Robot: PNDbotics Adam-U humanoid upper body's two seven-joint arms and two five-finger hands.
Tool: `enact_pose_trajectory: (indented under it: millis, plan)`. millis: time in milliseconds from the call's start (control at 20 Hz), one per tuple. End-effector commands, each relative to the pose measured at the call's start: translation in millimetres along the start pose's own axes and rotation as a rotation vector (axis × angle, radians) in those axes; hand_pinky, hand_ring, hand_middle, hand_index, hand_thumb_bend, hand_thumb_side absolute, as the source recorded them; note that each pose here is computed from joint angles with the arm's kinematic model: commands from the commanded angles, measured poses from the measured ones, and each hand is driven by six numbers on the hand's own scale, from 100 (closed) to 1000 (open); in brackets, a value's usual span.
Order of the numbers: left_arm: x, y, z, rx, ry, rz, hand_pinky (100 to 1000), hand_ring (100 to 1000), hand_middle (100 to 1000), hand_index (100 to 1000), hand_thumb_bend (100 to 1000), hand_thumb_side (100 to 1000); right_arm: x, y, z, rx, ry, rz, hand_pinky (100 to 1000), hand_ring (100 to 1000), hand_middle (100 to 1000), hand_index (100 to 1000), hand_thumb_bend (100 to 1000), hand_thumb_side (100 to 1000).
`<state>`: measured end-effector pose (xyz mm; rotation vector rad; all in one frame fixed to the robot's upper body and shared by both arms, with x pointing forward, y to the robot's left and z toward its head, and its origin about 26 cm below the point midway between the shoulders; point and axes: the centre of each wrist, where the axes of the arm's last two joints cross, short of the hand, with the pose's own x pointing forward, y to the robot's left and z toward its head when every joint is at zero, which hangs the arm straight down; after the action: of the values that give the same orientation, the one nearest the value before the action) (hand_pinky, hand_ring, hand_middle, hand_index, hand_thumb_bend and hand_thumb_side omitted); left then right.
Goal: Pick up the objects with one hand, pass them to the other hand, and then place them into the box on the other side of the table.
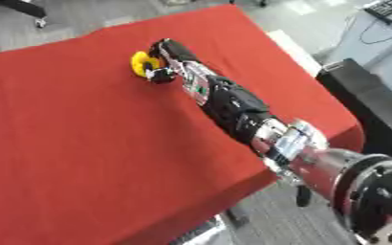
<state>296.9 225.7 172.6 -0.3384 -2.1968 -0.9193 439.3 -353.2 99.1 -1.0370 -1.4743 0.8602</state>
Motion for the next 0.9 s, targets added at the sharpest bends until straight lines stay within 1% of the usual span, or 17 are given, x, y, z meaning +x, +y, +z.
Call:
enact_pose_trajectory:
  millis: [50, 250, 350, 450, 550, 650, 700, 800, 900]
  plan:
    - [6, 1.8, -2, -0.002, -0.011, -0.015, 756, 885, 729, 859, 100, 800, 3, -13.2, -2, -0.068, -0.017, 0.039, 811, 295, 526, 255, 100, 100]
    - [5, 1.5, 0, 0.011, 0.004, -0.008, 754, 884, 725, 858, 100, 805, 15, -24.6, 0, -0.157, -0.082, 0.04, 803, 279, 512, 225, 100, 100]
    - [4, 1.1, 2, 0.022, 0.027, -0.003, 751, 883, 722, 856, 100, 816, 27, -34.9, 3, -0.21, -0.139, 0.027, 800, 283, 507, 220, 100, 100]
    - [3, 0.4, 5, 0.036, 0.061, -0.001, 748, 882, 720, 853, 100, 828, 45, -45.7, 7, -0.264, -0.211, 0.001, 797, 295, 504, 217, 100, 100]
    - [1, -0.8, 8, 0.047, 0.102, -0.002, 746, 882, 719, 851, 100, 841, 72, -56.7, 16, -0.326, -0.304, -0.043, 796, 313, 504, 217, 100, 100]
    - [0, -1.8, 10, 0.053, 0.143, -0.014, 746, 884, 721, 851, 100, 850, 103, -66.0, 30, -0.383, -0.398, -0.099, 796, 330, 504, 217, 100, 100]
    - [0, -2.5, 11, 0.052, 0.157, -0.02, 747, 888, 726, 853, 100, 863, 116, -70.0, 37, -0.402, -0.433, -0.122, 794, 353, 504, 219, 100, 100]
    - [-2, -4.6, 11, 0.043, 0.193, -0.029, 747, 891, 732, 855, 100, 870, 153, -75.1, 59, -0.44, -0.56, -0.211, 793, 368, 505, 221, 100, 100]
    - [-6, -6.4, 8, 0.029, 0.219, -0.043, 748, 896, 741, 858, 100, 870, 184, -76.2, 83, -0.44, -0.668, -0.295, 792, 376, 506, 222, 100, 100]
